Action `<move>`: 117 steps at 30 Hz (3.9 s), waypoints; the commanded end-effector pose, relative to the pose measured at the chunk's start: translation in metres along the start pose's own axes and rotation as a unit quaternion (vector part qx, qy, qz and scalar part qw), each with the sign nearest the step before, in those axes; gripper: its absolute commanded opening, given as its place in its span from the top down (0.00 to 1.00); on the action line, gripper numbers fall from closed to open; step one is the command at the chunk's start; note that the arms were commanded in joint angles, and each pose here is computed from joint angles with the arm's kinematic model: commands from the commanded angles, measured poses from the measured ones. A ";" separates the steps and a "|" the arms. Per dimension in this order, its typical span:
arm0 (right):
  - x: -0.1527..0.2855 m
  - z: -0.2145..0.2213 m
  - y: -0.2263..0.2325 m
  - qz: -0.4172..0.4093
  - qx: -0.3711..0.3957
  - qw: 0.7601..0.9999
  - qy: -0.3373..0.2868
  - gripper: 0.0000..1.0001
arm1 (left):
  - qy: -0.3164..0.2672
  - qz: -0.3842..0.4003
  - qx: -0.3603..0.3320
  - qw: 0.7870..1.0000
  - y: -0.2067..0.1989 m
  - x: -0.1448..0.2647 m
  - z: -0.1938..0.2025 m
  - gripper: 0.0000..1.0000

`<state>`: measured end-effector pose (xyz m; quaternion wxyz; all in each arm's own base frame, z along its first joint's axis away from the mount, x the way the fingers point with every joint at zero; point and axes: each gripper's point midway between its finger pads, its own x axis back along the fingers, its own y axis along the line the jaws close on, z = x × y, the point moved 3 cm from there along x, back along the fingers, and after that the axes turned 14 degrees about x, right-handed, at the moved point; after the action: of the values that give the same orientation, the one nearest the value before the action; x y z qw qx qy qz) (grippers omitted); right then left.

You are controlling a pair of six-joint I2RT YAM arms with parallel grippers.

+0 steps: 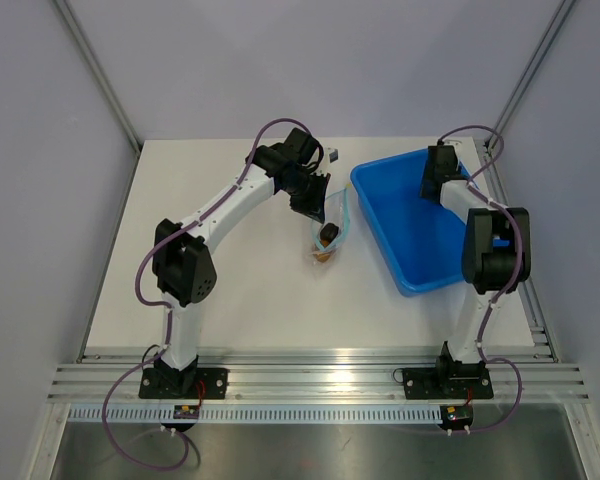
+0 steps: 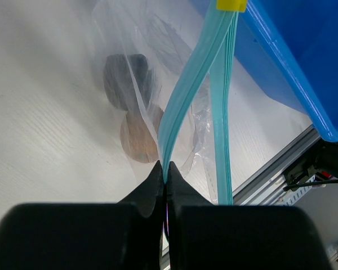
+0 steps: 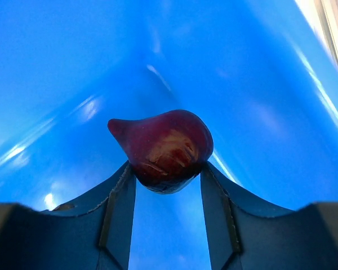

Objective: Place the food in the zip-top bag and seal the zipper
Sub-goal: Pick up the fake vegetable from the bin, then place the fake vegetable in the zipper food storage bag, then adjust the zipper food storage bag at the center of the board.

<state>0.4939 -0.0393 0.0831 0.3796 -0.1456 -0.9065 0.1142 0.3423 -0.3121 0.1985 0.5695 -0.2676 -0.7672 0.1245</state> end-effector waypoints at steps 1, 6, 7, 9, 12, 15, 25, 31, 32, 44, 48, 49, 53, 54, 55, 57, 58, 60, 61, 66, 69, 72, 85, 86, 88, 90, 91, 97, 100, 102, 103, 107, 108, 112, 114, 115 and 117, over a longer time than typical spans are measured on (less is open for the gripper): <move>0.039 -0.018 -0.012 -0.011 -0.047 0.998 -0.028 0.74 | -0.018 0.023 -0.005 1.000 -0.010 0.007 -0.011 1.00; 0.103 -0.009 -0.008 -0.090 -0.082 0.992 -0.028 0.73 | -0.017 0.032 -0.001 0.999 -0.014 0.006 -0.012 1.00; 0.117 -0.009 0.001 -0.124 -0.095 0.987 -0.032 0.73 | -0.015 0.033 0.001 0.999 -0.014 0.004 -0.011 1.00; 0.154 -0.009 0.002 -0.160 -0.107 0.980 -0.052 0.72 | -0.015 0.036 0.001 0.999 -0.015 0.005 -0.012 1.00; 0.209 -0.015 0.023 -0.232 -0.100 0.964 -0.087 0.71 | -0.016 0.037 -0.001 0.999 -0.015 0.006 -0.012 1.00; 0.254 -0.018 0.055 -0.280 -0.068 0.952 -0.103 0.69 | -0.017 0.037 -0.003 0.999 -0.015 0.007 -0.012 1.00; 0.299 -0.005 0.156 -0.379 -0.005 0.922 -0.083 0.69 | -0.028 0.038 -0.008 0.999 -0.018 0.018 -0.010 1.00; 0.289 0.003 0.176 -0.379 0.002 0.924 -0.051 0.69 | -0.028 0.040 -0.007 0.999 -0.018 0.020 -0.008 1.00; 0.290 0.002 0.178 -0.378 0.002 0.925 -0.044 0.69 | -0.027 0.041 -0.006 0.999 -0.018 0.019 -0.008 1.00; 0.287 -0.001 0.203 -0.379 0.008 0.925 -0.017 0.44 | -0.025 0.052 -0.007 0.998 -0.022 0.022 -0.007 1.00; 0.288 0.000 0.204 -0.379 0.012 0.925 -0.013 0.37 | -0.027 0.053 -0.008 0.998 -0.023 0.023 -0.008 1.00; 0.287 0.003 0.204 -0.378 0.015 0.926 -0.008 0.37 | -0.028 0.054 -0.008 0.998 -0.023 0.023 -0.008 1.00; 0.284 0.008 0.203 -0.372 0.022 0.928 0.002 0.37 | -0.029 0.051 -0.010 0.998 -0.023 0.024 -0.009 1.00; 0.284 0.008 0.203 -0.371 0.022 0.928 0.002 0.35 | -0.030 0.052 -0.011 0.998 -0.023 0.025 -0.009 1.00; 0.284 0.009 0.202 -0.369 0.024 0.929 0.005 0.33 | -0.031 0.053 -0.010 0.998 -0.024 0.025 -0.009 1.00; 0.284 0.010 0.199 -0.364 0.023 0.931 0.005 0.33 | -0.030 0.052 -0.011 0.998 -0.023 0.025 -0.009 1.00; 0.290 0.005 0.194 -0.363 0.017 0.931 -0.006 0.33 | -0.030 0.052 -0.011 0.998 -0.023 0.024 -0.009 1.00; 0.289 0.003 0.185 -0.342 0.006 0.939 -0.020 0.35 | -0.030 0.050 -0.010 0.998 -0.022 0.024 -0.009 1.00; 0.293 -0.002 0.178 -0.336 -0.004 0.941 -0.034 0.37 | -0.028 0.050 -0.010 0.998 -0.022 0.024 -0.009 1.00; 0.278 0.004 0.166 -0.292 -0.006 0.956 -0.023 0.40 | -0.029 0.050 -0.011 0.998 -0.022 0.024 -0.008 1.00; 0.267 0.010 0.175 -0.291 0.002 0.957 -0.008 0.42 | -0.029 0.050 -0.012 0.998 -0.022 0.025 -0.008 1.00; 0.255 0.009 0.183 -0.283 0.004 0.959 -0.004 0.48 | -0.030 0.051 -0.015 0.998 -0.023 0.027 -0.008 1.00; 0.280 -0.014 0.173 -0.308 -0.028 0.950 -0.030 1.00 | -0.042 0.013 -0.043 0.998 -0.012 0.030 -0.014 1.00; 0.283 -0.011 0.173 -0.320 -0.029 0.947 -0.025 1.00 | -0.039 0.005 -0.047 0.998 -0.009 0.028 -0.014 1.00; 0.295 -0.008 0.174 -0.341 -0.050 0.939 -0.012 1.00 | -0.045 -0.005 -0.052 0.998 -0.008 0.031 -0.018 1.00; 0.303 -0.007 0.178 -0.365 -0.073 0.928 0.003 1.00 | -0.058 -0.010 -0.061 0.996 -0.010 0.034 -0.026 1.00; 0.305 -0.007 0.179 -0.370 -0.082 0.925 0.002 1.00 | -0.063 -0.020 -0.063 0.996 -0.008 0.036 -0.028 1.00; 0.296 -0.003 0.179 -0.344 -0.133 0.929 0.018 1.00 | -0.097 -0.044 -0.085 0.991 -0.007 0.057 -0.038 0.44; 0.291 0.000 0.187 -0.348 -0.160 0.923 0.026 1.00 | -0.126 -0.052 -0.093 0.986 -0.009 0.077 -0.039 0.32; 0.289 0.000 0.192 -0.352 -0.178 0.918 0.031 1.00 | -0.149 -0.059 -0.093 0.983 -0.010 0.095 -0.038 0.31; 0.288 0.002 0.193 -0.353 -0.181 0.917 0.035 1.00 | -0.162 -0.053 -0.094 0.981 -0.013 0.103 -0.038 0.32; 0.286 0.003 0.198 -0.359 -0.195 0.912 0.044 1.00 | -0.172 0.007 -0.122 0.978 -0.023 0.113 -0.014 0.47; 0.286 0.004 0.199 -0.357 -0.195 0.912 0.048 1.00 | -0.172 0.026 -0.135 0.976 -0.028 0.115 -0.007 0.48; 0.286 0.002 0.199 -0.356 -0.202 0.911 0.048 1.00 | -0.156 0.077 -0.184 0.967 -0.043 0.104 0.021 0.45; 0.285 0.002 0.200 -0.356 -0.202 0.911 0.052 1.00 | -0.137 0.079 -0.200 0.967 -0.049 0.093 0.031 0.44; 0.286 0.000 0.200 -0.357 -0.204 0.910 0.052 1.00 | -0.135 0.074 -0.206 0.966 -0.050 0.088 0.032 0.44; 0.287 0.000 0.201 -0.356 -0.205 0.910 0.058 1.00 | -0.128 0.063 -0.213 0.967 -0.050 0.076 0.035 0.46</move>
<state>0.3277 0.2418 0.1947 0.4216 0.1021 -0.8780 -0.2025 0.2757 -0.2899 0.2842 0.4035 -0.3861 -0.8282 0.0463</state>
